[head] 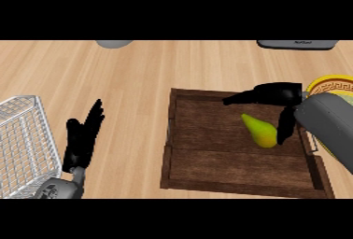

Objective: Pick the pear from the tray and place it in the plate

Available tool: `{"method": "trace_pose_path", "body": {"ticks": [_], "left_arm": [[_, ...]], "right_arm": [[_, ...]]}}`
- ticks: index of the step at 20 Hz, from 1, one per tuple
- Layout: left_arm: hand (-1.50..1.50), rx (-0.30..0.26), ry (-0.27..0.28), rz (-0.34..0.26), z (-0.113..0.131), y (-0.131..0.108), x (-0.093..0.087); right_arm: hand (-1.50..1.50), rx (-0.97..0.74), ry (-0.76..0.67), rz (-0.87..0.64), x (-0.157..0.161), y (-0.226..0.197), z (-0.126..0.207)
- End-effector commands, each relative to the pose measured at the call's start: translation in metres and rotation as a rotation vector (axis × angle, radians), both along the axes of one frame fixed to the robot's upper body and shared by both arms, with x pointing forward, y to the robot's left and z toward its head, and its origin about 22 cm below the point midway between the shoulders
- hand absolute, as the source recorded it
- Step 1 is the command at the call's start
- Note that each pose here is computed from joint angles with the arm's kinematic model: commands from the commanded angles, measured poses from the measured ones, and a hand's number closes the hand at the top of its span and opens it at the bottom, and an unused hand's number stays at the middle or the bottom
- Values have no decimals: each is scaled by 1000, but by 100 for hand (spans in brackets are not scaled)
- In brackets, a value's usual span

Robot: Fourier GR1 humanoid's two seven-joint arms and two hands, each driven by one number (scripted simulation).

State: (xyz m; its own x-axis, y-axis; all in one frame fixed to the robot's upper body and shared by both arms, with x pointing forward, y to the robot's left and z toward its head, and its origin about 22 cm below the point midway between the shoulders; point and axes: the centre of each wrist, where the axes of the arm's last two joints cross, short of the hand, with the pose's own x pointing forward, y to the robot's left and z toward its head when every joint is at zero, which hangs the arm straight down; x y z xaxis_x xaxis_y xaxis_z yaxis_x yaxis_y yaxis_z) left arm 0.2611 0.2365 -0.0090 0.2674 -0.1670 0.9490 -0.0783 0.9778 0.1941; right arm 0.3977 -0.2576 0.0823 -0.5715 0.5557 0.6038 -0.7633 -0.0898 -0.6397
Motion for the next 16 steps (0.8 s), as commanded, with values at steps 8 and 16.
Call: {"method": "trace_pose_path", "body": {"ticks": [8, 16], "left_arm": [[0, -5, 12, 5, 8, 7, 6], [0, 10, 2, -1, 8, 6, -9]], "right_arm": [[-150, 44, 169, 107, 8, 2, -20], [150, 29, 132, 166, -2, 0, -35]]}}
